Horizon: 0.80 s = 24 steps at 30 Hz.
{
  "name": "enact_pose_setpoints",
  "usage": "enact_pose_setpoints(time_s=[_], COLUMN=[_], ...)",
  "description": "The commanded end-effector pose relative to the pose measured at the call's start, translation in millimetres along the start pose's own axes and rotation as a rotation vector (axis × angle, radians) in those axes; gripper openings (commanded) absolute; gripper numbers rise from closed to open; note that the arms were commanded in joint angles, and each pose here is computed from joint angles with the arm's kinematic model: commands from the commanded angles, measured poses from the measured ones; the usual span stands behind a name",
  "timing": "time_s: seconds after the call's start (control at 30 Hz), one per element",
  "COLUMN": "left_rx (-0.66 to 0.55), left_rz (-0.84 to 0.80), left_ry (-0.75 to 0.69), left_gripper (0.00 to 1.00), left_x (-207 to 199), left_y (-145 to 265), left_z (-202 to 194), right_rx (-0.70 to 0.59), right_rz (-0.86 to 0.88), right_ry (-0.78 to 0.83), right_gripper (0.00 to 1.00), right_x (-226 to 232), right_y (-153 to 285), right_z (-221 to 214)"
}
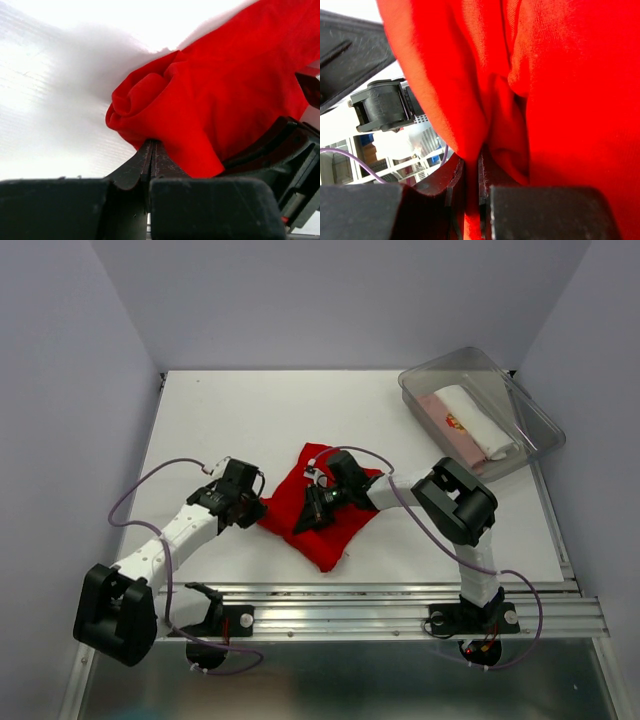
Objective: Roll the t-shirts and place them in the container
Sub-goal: Roll the T-shirt to the center of the board.
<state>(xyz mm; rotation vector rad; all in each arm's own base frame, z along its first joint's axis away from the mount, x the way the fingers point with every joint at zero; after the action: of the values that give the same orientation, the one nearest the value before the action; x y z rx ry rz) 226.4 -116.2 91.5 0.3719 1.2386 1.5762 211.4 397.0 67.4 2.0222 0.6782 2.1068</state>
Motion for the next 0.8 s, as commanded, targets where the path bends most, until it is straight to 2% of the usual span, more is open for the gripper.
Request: enact_pose_setpoints(time_s=[0.0, 0.23, 0.37, 0.5, 0.77], left_rx=[-0.09, -0.103, -0.091, -0.078, -0.032], left_rz=[-0.046, -0.059, -0.068, -0.081, -0.109], left_ry=[-0.033, -0.06, -0.077, -0.081, -0.085], left_gripper=[0.0, 0.0, 0.0, 0.0, 0.0], left_x=[-22.0, -40.0, -45.4, -47.8, -47.4], left_y=[-4.5, -28.6, -40.0, -51.9, -61.8], left_z=[24.4, 35.2, 34.6, 30.7, 17.7], right_rx=[0.0, -0.019, -0.032, -0.07, -0.21], right_rz=[0.045, 0.045, 0.039, -0.014, -0.227], right_ry=[0.036, 0.061, 0.076, 0.102, 0.228], right_gripper=[0.01, 0.01, 0.05, 0.52, 0.7], right_x=[9.9, 16.0, 17.0, 15.2, 19.8], right_y=[3.6, 7.8, 10.5, 16.0, 55.2], right_z=[1.6, 1.7, 0.6, 1.8, 0.1])
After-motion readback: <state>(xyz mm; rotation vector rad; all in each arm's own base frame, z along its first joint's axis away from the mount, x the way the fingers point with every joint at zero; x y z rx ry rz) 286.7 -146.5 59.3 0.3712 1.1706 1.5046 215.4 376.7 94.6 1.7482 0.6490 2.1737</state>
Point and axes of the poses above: each gripper's point midway between its finger pads, its own y axis back along the fingers, its own x axis along the line the jaws close on, z = x × y, the point moved 2 cm from there along y, back along the fingers, and after that the axes turned 4 degrees about -y, right-handed, at the moved point
